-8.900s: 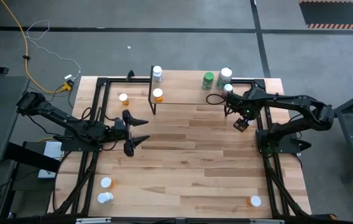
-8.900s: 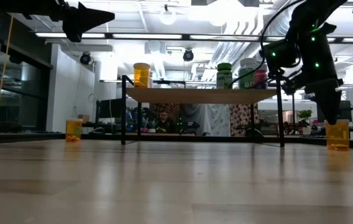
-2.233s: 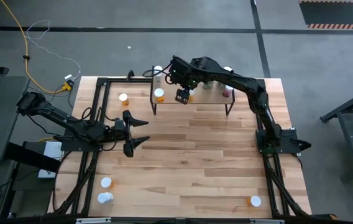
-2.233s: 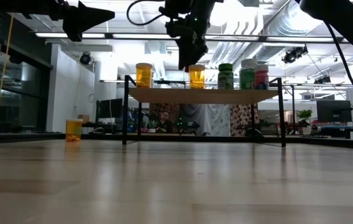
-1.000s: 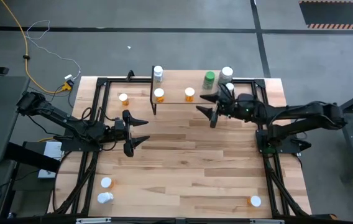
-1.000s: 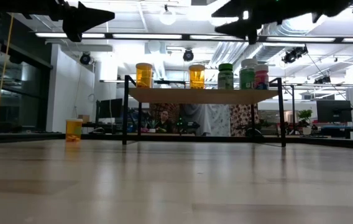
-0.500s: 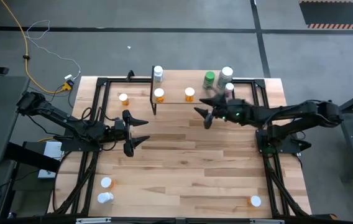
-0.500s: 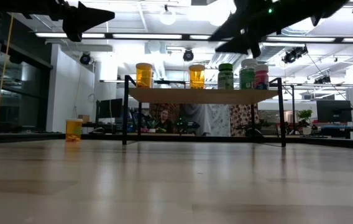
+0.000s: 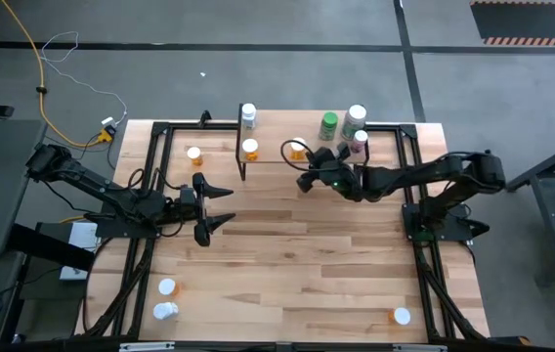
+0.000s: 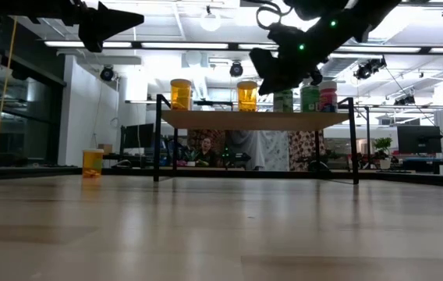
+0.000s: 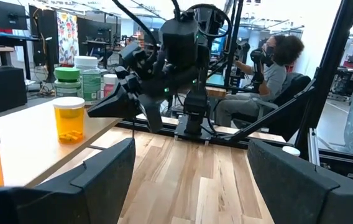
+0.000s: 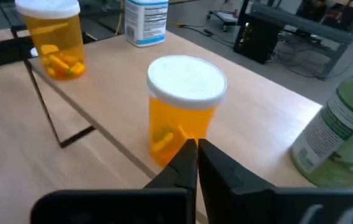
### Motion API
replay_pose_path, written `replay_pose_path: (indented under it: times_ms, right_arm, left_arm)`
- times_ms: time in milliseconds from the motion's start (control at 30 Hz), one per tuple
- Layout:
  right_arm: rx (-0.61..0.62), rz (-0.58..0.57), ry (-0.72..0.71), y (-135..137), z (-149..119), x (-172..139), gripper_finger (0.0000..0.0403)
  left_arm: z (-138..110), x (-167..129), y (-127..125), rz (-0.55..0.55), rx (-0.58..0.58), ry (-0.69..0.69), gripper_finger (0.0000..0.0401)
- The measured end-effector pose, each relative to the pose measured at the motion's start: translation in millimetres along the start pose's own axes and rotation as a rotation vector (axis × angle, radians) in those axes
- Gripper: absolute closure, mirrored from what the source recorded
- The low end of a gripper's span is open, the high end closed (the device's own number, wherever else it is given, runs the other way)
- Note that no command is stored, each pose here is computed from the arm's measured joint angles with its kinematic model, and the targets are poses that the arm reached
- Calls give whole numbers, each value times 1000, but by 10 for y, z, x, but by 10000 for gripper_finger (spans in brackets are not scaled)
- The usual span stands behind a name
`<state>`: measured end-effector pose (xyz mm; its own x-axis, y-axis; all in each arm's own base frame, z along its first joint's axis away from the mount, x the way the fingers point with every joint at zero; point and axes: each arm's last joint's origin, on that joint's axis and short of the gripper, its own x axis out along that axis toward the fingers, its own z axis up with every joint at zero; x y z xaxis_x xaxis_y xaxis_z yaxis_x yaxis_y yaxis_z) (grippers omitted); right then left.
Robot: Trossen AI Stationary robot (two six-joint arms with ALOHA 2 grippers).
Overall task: Pick and place medicine bottles onto shelf by color
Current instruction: Put the orange pill bottle on the shelf
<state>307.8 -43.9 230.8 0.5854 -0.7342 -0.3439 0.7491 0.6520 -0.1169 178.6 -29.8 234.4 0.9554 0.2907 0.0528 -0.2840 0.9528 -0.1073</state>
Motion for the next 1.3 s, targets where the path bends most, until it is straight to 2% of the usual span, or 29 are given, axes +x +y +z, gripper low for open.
replay_pose_path:
  times_ms: [233, 633, 1067, 1167, 1300]
  right_arm:
    - [42, -38, 3, -50, 31, 57, 401]
    - [162, 48, 17, -153, 76, 173, 403]
    - [319, 152, -38, -287, 205, 299, 403]
    - [314, 162, -38, -311, 212, 317, 403]
    - [240, 119, 9, -391, 289, 299, 403]
  left_arm:
    - [-4, 0, 0, 0, 1, 3, 100]
    - [-4, 0, 0, 0, -16, 3, 100]
    - [-4, 0, 0, 0, -16, 3, 100]
    - [-3, 0, 0, 0, -16, 3, 100]
    - [-3, 0, 0, 0, -8, 3, 100]
